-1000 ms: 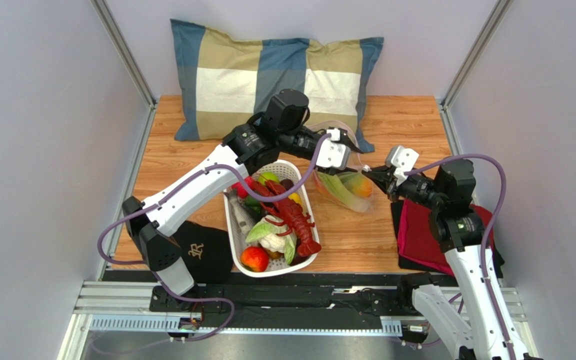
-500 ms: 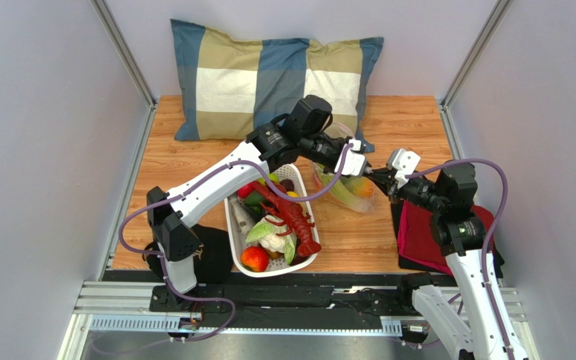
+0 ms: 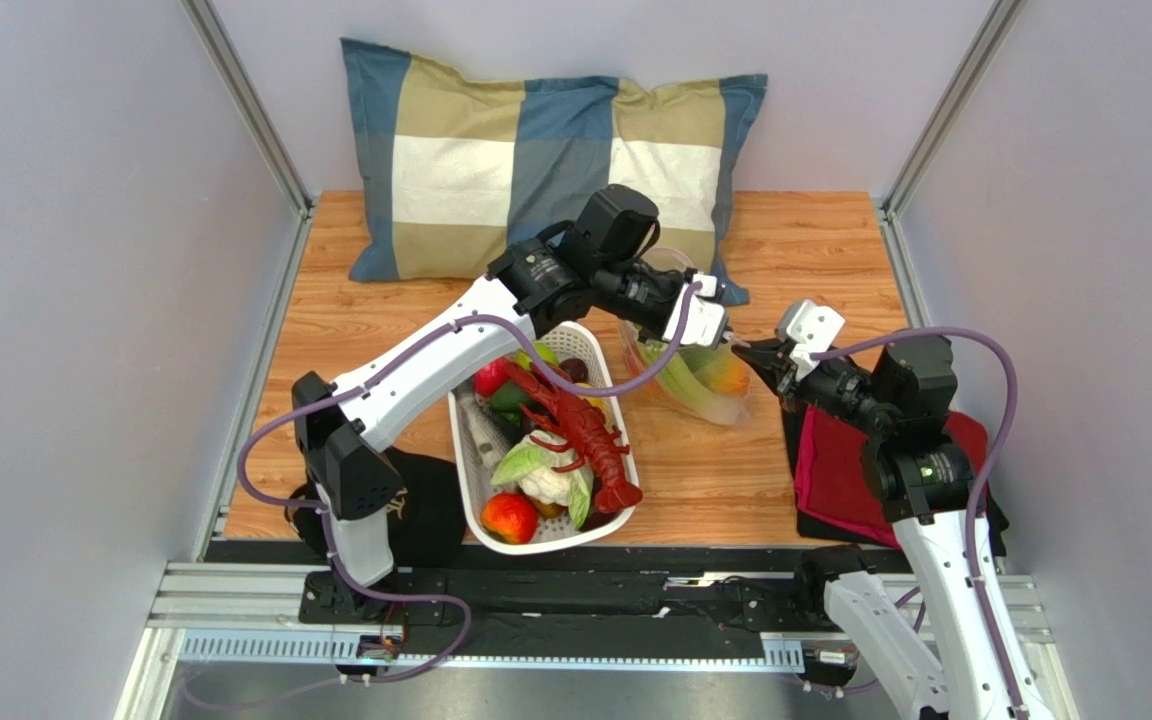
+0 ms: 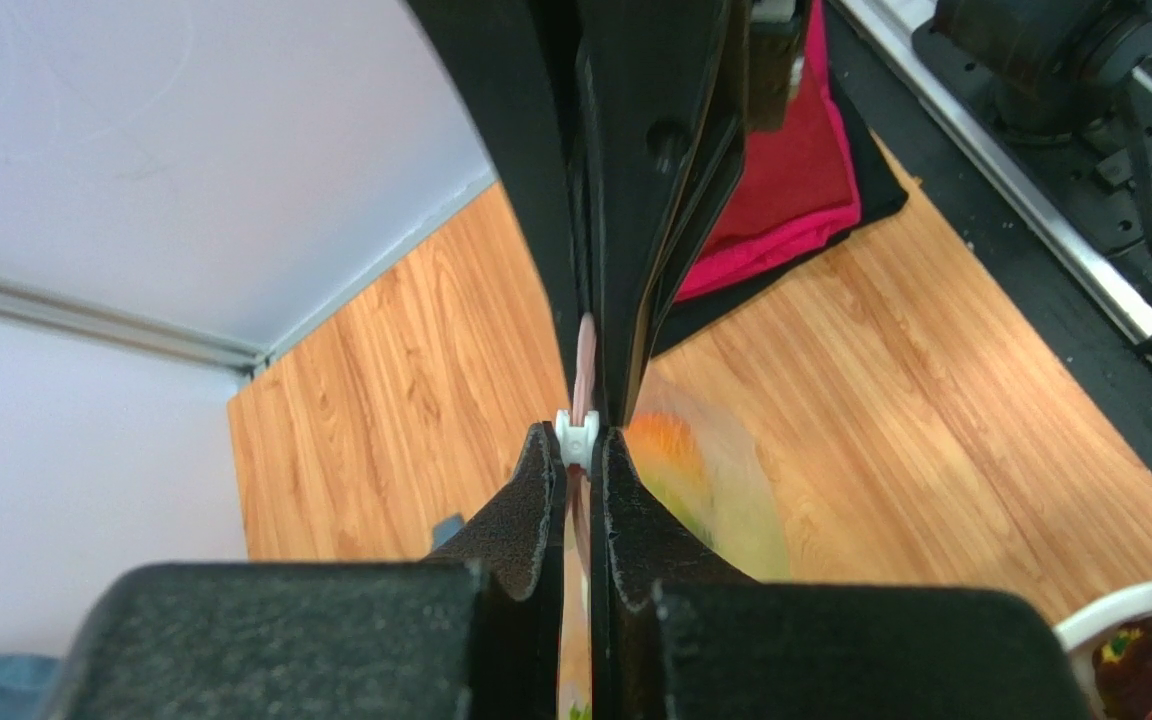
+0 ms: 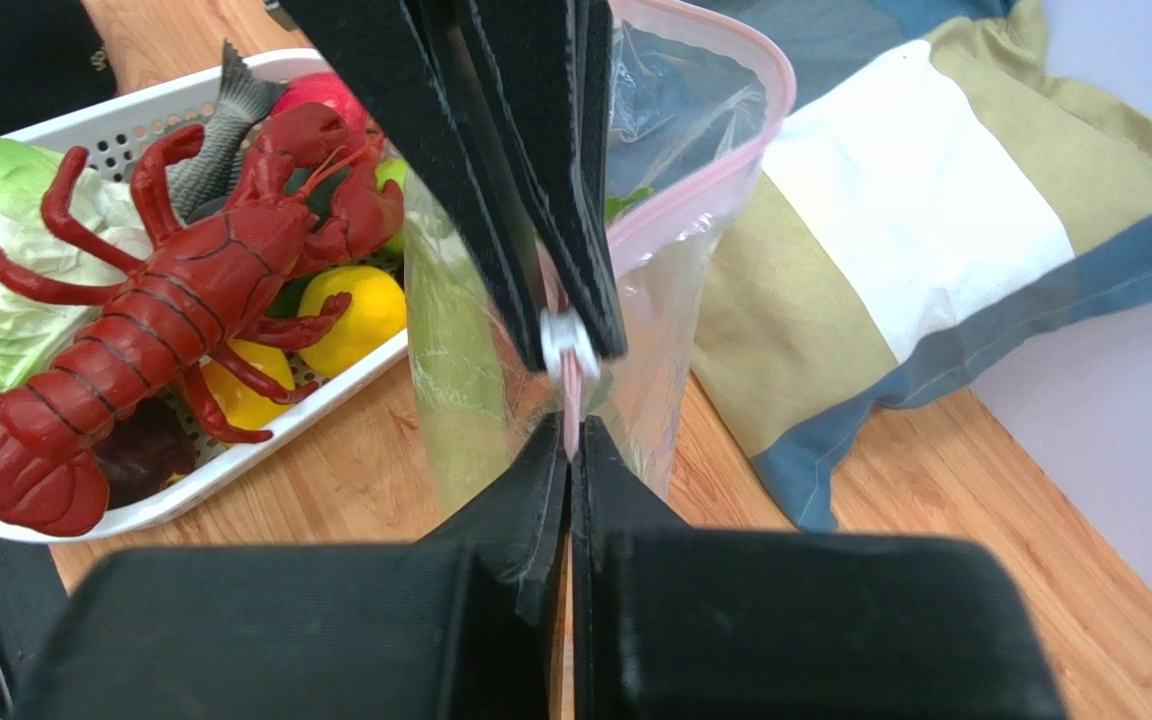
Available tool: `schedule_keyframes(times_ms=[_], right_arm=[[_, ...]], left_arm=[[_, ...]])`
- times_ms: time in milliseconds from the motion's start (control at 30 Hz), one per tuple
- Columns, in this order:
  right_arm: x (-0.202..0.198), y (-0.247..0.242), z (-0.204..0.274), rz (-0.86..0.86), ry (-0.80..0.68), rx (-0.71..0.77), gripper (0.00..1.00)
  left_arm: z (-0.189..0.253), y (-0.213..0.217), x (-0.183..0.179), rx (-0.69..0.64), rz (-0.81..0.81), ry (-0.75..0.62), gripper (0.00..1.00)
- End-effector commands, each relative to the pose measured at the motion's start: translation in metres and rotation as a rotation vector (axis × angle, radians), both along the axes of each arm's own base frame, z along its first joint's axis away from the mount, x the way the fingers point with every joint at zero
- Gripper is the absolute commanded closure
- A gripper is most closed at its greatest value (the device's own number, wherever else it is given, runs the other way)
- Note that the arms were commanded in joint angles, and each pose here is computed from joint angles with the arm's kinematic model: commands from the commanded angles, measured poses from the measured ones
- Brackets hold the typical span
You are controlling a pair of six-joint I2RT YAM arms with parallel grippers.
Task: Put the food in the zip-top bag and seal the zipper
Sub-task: Zip the zipper food storage bag at the center of the board.
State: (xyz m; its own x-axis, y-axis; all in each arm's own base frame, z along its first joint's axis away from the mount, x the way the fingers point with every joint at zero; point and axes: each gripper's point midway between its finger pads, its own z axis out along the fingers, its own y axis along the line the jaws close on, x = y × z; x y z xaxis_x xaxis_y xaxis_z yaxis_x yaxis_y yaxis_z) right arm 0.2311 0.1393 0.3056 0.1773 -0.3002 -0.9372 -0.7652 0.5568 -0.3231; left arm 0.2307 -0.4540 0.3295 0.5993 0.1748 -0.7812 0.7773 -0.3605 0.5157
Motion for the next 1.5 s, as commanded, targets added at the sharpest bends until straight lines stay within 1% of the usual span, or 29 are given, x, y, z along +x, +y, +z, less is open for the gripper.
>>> schedule_keyframes(times_ms=[0, 333, 467, 567, 700, 833, 933, 1000, 1133, 1200, 1233, 1267, 1333, 1400, 1467], right_arm=[[0.004, -0.010, 0.015, -0.090, -0.032, 0.034, 1.00], [0.016, -0.039, 0.016, -0.272, -0.021, 0.065, 1.00], [0.021, -0.053, 0.017, -0.343, -0.025, 0.064, 1.00], [0.023, -0.058, 0.016, -0.364, -0.023, 0.064, 1.00], [0.026, -0.063, 0.015, -0.385, -0.023, 0.056, 1.00], [0.030, -0.066, 0.016, -0.395, -0.029, 0.050, 1.00], [0.034, -0.064, 0.021, -0.385, -0.040, 0.057, 1.00], [0.035, -0.061, 0.024, -0.365, -0.043, 0.063, 1.00], [0.051, -0.062, 0.038, -0.380, -0.051, 0.082, 1.00], [0.062, -0.063, 0.040, -0.387, -0.039, 0.084, 1.00], [0.065, -0.062, 0.049, -0.385, -0.054, 0.089, 1.00], [0.075, -0.062, 0.044, -0.386, -0.029, 0.085, 1.00], [0.086, -0.063, 0.050, -0.394, -0.030, 0.087, 1.00], [0.107, -0.065, 0.038, -0.408, 0.018, 0.077, 1.00], [0.125, -0.068, 0.038, -0.424, 0.009, 0.070, 1.00]], left_arm=[[0.001, 0.022, 0.044, 0.024, 0.110, -0.070, 0.99], [-0.001, 0.065, 0.088, 0.067, 0.215, -0.116, 0.99], [-0.009, 0.098, 0.121, 0.110, 0.299, -0.143, 1.00], [-0.012, 0.115, 0.138, 0.128, 0.341, -0.165, 1.00], [-0.014, 0.146, 0.169, 0.149, 0.426, -0.187, 1.00], [-0.010, 0.162, 0.185, 0.150, 0.475, -0.193, 1.00], [-0.004, 0.161, 0.180, 0.129, 0.465, -0.176, 1.00], [0.002, 0.156, 0.172, 0.095, 0.447, -0.137, 1.00], [0.016, 0.151, 0.164, 0.060, 0.457, -0.088, 1.00], [0.025, 0.150, 0.152, 0.042, 0.436, -0.073, 1.00], [0.024, 0.150, 0.148, 0.044, 0.432, -0.068, 1.00], [0.024, 0.150, 0.145, 0.048, 0.433, -0.069, 1.00], [0.024, 0.148, 0.136, 0.051, 0.427, -0.055, 1.00], [0.021, 0.148, 0.138, 0.059, 0.452, -0.021, 1.00], [0.019, 0.149, 0.143, 0.069, 0.485, -0.003, 1.00]])
